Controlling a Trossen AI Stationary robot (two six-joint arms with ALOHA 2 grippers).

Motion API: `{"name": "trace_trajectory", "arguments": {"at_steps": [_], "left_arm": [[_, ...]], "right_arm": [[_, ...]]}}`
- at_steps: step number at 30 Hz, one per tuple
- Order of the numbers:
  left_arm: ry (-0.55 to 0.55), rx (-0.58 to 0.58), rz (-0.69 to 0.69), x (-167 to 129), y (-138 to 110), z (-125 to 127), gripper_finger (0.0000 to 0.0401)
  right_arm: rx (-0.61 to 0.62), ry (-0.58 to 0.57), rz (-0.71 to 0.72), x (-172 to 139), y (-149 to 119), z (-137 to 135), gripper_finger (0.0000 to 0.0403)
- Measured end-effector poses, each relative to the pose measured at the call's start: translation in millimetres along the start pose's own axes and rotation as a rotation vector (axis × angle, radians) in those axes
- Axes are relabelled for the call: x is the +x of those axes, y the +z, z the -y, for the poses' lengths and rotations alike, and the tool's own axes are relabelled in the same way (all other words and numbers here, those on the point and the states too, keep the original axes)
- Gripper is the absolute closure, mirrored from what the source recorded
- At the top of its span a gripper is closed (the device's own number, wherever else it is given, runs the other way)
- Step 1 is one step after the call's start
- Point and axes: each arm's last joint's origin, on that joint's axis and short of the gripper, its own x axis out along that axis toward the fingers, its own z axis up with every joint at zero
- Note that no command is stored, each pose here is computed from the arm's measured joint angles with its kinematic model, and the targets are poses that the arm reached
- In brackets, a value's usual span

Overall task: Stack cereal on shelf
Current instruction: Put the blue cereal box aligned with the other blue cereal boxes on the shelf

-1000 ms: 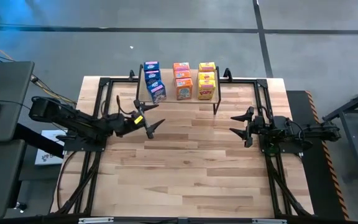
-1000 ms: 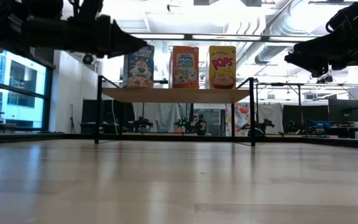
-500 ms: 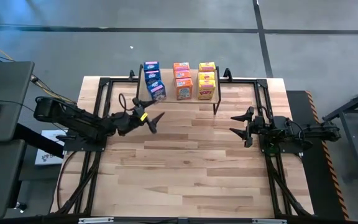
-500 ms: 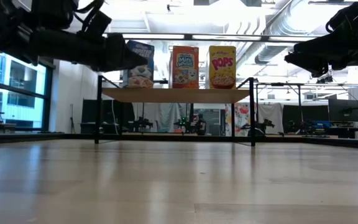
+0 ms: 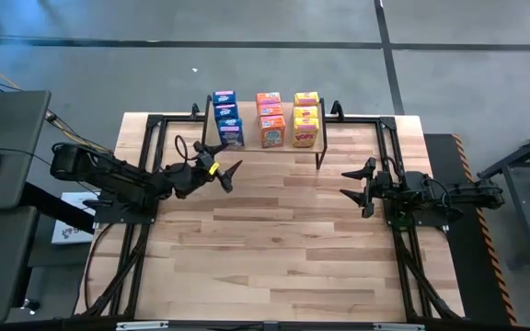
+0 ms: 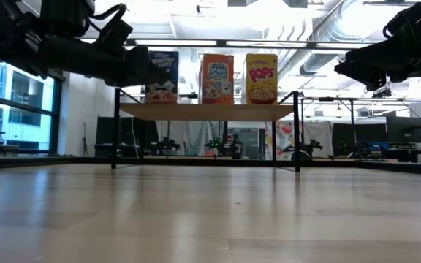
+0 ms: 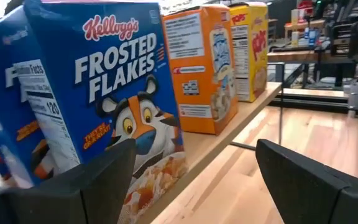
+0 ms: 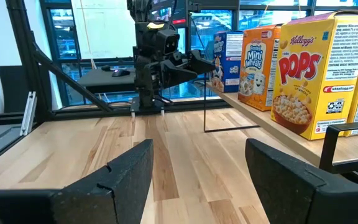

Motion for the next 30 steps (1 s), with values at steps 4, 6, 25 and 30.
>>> {"name": "trace_trajectory", "arguments": {"at_steps": [4, 6, 25, 30], "left_arm": [[0.014, -0.003, -0.003, 0, 0, -1, 0.0077], [0.003, -0.016, -0.002, -1, 0, 1, 0.0077], [0.048, 0.006, -0.034, 24, 36, 33, 0.0077], [0.062, -0.006, -0.045, 24, 33, 45, 0.0082]], "right_arm": [[0.000, 0.000, 0.000, 0, 0, 0, 0.0155], [0.000, 0.000, 0.000, 0, 0, 0, 0.0155], [0.000, 0.000, 0.000, 0, 0, 0, 0.0155], [0.000, 0.000, 0.000, 0, 0, 0, 0.0155]]}}
